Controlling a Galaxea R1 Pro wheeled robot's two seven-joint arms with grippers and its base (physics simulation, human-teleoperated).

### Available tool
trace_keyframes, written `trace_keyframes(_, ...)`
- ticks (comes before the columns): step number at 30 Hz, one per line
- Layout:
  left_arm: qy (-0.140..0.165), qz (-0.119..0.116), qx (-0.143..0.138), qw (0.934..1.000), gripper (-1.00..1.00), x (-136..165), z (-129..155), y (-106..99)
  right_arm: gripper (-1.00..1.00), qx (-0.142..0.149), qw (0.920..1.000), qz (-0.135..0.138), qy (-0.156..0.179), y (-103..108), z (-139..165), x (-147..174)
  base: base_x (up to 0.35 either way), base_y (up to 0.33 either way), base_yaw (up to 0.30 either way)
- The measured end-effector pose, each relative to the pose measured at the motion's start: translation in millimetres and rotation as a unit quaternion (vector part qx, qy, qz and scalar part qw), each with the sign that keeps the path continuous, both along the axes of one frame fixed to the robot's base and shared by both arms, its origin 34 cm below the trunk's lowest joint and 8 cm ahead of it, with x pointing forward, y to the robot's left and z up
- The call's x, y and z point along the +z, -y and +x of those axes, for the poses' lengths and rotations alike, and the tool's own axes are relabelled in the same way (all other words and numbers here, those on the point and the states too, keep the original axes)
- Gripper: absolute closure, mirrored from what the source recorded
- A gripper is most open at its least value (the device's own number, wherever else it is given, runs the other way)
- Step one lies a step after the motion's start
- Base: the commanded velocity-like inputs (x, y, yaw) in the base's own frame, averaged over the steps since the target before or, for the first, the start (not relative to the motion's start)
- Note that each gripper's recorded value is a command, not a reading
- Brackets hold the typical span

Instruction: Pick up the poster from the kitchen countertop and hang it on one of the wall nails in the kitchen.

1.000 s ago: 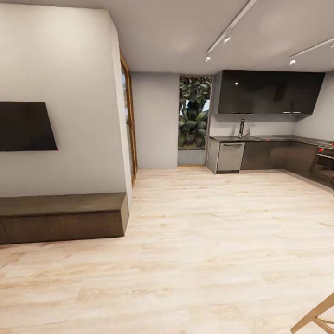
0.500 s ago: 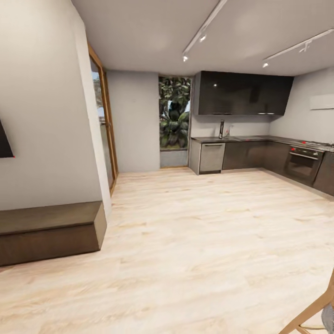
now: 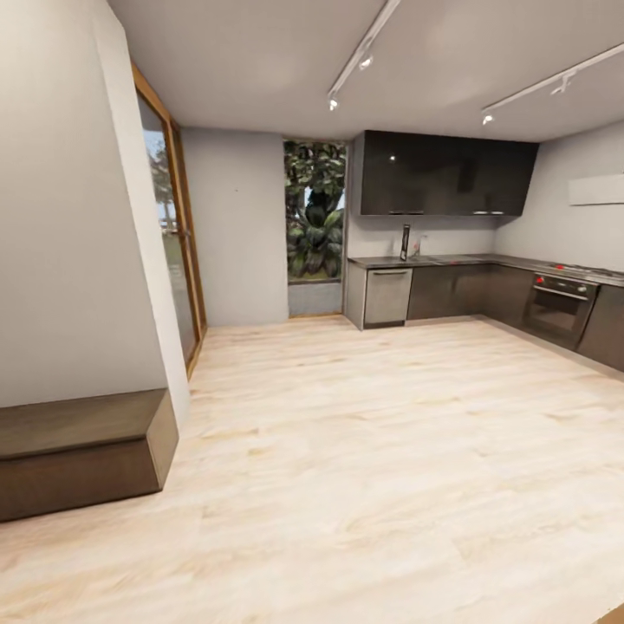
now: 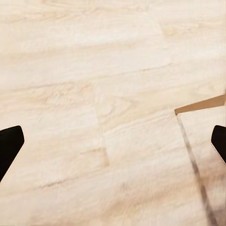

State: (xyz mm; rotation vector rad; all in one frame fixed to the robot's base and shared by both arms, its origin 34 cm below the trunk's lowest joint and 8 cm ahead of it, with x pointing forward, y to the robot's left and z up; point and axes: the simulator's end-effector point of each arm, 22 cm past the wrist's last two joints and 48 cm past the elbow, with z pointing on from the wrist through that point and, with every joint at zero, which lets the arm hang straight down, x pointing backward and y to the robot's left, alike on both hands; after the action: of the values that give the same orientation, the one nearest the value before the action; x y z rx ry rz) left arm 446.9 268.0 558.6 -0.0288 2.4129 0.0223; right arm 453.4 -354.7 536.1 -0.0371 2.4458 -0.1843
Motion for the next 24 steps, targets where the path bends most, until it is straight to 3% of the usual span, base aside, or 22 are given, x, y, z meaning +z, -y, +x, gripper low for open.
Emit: trace_keyframes(24, 0.0, 0.0, 0.0, 1.0, -1.0, 0.0, 0.0, -0.2, -1.0, 0.001, 1.0, 0.0, -0.001, -0.3, -0.7, -0.5, 0.322, -0.089, 0.0)
